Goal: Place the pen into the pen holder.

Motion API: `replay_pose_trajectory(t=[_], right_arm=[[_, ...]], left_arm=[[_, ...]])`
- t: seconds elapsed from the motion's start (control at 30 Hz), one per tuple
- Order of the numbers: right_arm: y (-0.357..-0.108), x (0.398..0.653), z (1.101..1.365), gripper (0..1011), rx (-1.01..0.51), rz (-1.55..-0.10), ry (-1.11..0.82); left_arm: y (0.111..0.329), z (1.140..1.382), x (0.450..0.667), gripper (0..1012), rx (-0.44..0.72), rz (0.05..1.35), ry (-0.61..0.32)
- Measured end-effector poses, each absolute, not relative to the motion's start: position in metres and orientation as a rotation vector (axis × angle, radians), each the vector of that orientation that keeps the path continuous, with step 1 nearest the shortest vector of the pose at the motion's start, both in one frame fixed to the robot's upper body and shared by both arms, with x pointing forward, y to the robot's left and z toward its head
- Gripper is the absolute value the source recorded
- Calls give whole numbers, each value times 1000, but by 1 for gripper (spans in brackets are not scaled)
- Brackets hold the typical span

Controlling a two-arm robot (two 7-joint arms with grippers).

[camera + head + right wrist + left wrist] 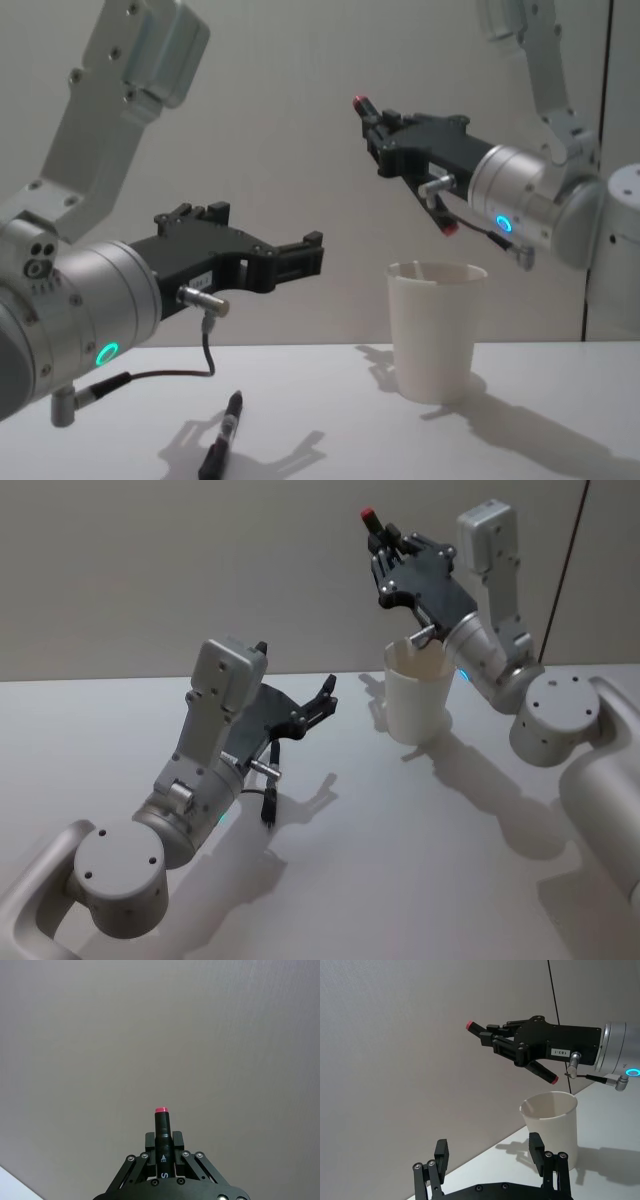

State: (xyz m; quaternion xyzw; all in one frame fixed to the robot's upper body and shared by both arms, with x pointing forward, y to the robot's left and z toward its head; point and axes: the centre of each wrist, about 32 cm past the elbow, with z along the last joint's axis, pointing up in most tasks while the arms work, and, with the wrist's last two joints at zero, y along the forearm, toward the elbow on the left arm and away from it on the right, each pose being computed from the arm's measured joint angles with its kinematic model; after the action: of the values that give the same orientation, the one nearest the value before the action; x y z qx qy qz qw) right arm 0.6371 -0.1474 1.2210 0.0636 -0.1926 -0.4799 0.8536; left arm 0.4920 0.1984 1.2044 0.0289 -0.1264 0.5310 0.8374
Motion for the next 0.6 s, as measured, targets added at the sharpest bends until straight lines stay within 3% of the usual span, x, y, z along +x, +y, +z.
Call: replay_pose_trajectory(t=[0.6], right_arm=[[-149, 632, 1203, 187, 106, -1047, -374]], left_arm=[[198, 1204, 492, 1001, 61, 1124, -268]])
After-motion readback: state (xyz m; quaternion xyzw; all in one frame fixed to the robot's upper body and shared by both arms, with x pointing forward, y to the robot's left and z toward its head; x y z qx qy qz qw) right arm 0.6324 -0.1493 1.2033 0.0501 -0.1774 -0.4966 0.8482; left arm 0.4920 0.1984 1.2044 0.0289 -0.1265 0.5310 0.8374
